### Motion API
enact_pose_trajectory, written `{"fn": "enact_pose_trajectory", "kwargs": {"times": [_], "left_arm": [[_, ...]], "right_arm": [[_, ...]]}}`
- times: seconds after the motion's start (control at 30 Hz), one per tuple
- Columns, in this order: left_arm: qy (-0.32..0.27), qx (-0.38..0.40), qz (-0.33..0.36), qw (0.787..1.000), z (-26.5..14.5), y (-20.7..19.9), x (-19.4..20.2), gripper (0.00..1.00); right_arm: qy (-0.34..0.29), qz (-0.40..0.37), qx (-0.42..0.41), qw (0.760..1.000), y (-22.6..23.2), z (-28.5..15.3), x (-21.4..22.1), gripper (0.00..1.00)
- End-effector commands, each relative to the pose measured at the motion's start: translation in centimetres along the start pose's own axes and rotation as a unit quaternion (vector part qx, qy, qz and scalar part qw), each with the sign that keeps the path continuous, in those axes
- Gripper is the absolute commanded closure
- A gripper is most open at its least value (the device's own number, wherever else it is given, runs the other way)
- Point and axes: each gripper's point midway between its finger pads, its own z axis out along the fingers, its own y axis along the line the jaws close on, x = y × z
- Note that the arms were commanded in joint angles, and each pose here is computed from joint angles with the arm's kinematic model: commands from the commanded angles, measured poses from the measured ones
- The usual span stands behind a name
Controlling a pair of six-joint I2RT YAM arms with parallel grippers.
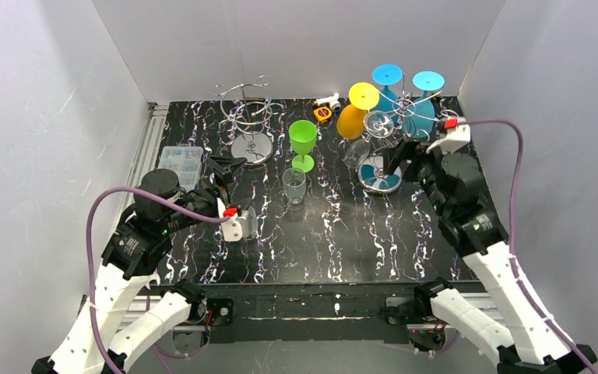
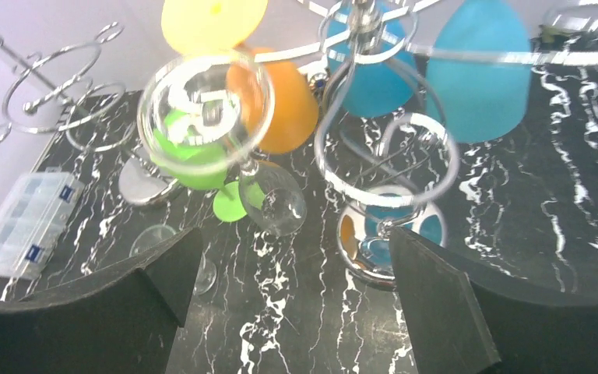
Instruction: Place the wine glass upside down on the wine glass rack
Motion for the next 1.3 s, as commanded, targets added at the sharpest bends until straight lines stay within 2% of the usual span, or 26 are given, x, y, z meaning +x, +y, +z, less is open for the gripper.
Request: {"fn": "enact_pose_trajectory", "kwargs": {"times": [0.0, 0.33, 0.47, 0.63, 0.77, 1.0, 1.1, 1.2, 1.27], "left_arm": [[-0.016, -0.003, 0.000, 1.000, -0.4, -0.2, -0.8, 0.02], [-0.008, -0.005, 0.004, 1.000, -1.0, -0.8, -0.6, 0.02], [-0.008, -0.003, 0.003, 1.000, -1.0, -1.1, -0.5, 0.02], [-0.008, -0.003, 0.005, 1.000, -1.0, -1.2, -0.5, 0.02], [-0.010, -0.002, 0.005, 1.000, -1.0, -1.2, -0.5, 0.02], [-0.012, -0.005, 0.001, 1.000, -1.2, -1.1, -0.8, 0.02], [-0.014, -0.006, 0.002, 1.000, -1.4, -1.1, -0.9, 0.02], [-0.013, -0.007, 0.002, 1.000, -1.5, -1.0, -1.0, 0.02], [-0.011, -0.007, 0.002, 1.000, -1.6, -0.9, -1.0, 0.02]], "right_arm": [[0.018, -0.003, 0.055, 0.998, -0.5, -0.1, -4.1, 0.02], [0.019, -0.051, 0.084, 0.995, 0.8, 1.5, -11.8, 0.07], [0.026, -0.049, 0.086, 0.995, 0.8, 1.2, -11.8, 0.08], [0.042, -0.051, 0.106, 0.992, -0.4, 0.9, -9.9, 0.10], [0.047, -0.071, 0.132, 0.988, -1.3, 1.3, -10.0, 0.15], [0.041, -0.117, 0.201, 0.972, -3.8, 1.7, -11.5, 0.26], [0.042, -0.136, 0.230, 0.963, -5.2, 2.3, -11.7, 0.27], [0.042, -0.167, 0.284, 0.943, -7.9, 2.5, -12.4, 0.27], [0.052, -0.165, 0.287, 0.942, -9.4, 3.4, -12.5, 0.27]]}}
